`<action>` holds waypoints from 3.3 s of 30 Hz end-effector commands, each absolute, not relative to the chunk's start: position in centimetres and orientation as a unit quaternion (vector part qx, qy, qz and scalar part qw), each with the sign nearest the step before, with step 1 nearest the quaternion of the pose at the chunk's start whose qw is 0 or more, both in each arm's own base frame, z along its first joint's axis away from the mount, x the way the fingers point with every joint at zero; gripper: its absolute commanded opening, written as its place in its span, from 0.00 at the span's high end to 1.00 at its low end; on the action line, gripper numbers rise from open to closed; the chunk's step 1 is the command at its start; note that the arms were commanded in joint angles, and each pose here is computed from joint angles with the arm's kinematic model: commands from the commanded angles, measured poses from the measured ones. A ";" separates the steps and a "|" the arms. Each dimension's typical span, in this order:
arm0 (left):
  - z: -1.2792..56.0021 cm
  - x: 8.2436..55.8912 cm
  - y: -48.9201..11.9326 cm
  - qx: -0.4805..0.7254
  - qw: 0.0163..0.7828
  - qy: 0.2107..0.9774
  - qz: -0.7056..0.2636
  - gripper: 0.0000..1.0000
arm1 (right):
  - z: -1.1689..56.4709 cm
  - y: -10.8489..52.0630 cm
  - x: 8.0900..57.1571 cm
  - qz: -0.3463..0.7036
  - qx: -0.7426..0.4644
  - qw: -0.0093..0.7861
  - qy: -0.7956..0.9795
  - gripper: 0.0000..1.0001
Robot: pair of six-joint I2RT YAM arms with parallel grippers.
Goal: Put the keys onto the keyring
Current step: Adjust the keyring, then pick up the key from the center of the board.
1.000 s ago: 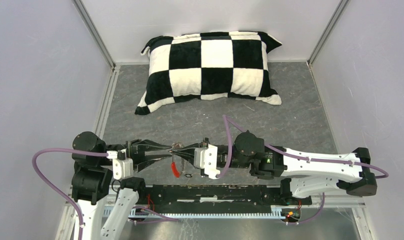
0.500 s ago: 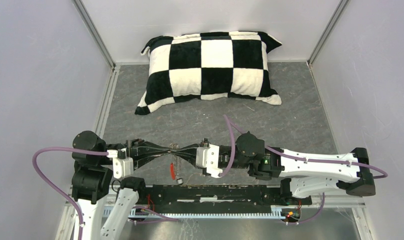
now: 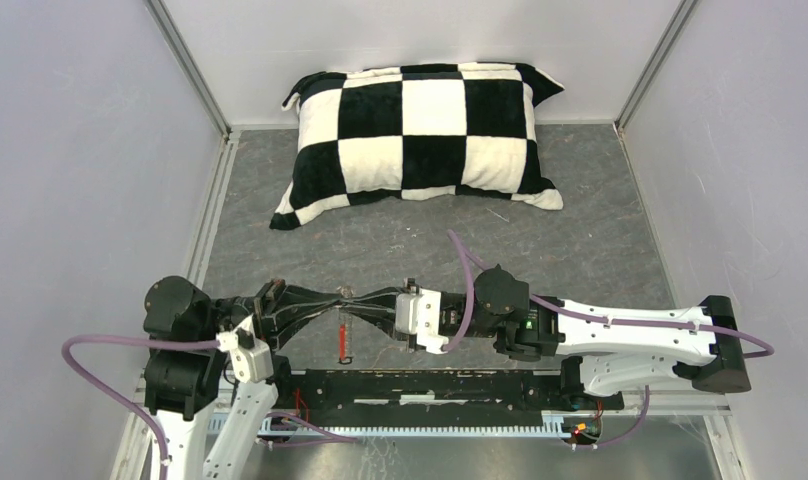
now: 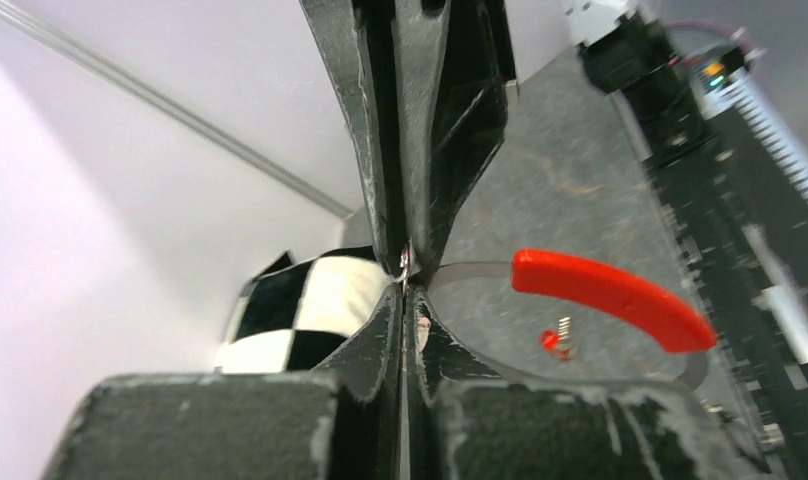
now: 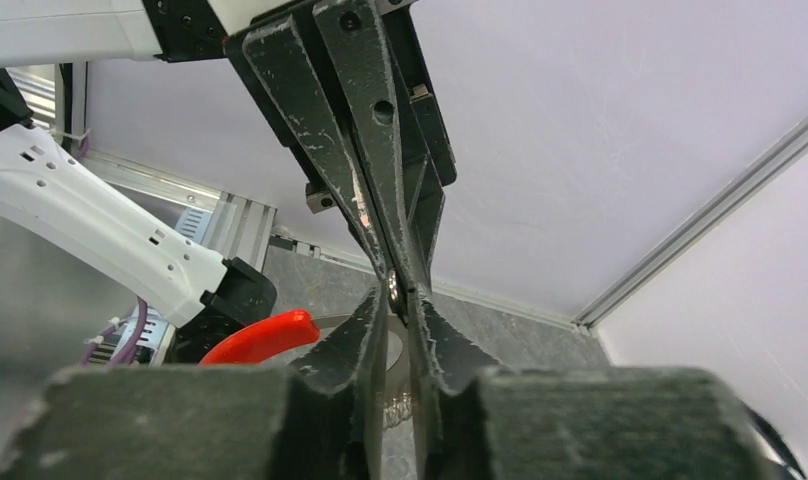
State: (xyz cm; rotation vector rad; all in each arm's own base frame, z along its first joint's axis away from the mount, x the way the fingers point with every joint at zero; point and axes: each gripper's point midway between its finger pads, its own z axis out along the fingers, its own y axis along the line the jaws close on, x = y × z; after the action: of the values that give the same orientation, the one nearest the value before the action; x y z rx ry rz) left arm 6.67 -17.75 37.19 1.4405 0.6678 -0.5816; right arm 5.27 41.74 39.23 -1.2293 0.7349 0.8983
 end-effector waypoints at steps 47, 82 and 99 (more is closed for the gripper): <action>28.0 9.8 -18.0 0.618 0.582 0.403 -0.340 0.98 | 12.3 29.3 18.9 0.324 -0.527 0.461 0.636 0.47; 29.0 9.0 -18.0 0.620 0.589 0.392 -0.339 0.98 | 3.1 30.1 22.4 0.377 -0.640 0.282 0.608 0.65; 29.1 8.7 -17.9 0.622 0.593 0.389 -0.332 0.98 | 3.0 30.1 21.6 0.395 -0.636 0.258 0.611 0.99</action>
State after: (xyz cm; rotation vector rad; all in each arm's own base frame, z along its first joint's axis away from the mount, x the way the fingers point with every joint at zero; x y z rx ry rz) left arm 9.55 -17.89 27.57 1.4448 0.9432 -0.7695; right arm 21.24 29.30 1.92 -1.7187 1.7023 1.0421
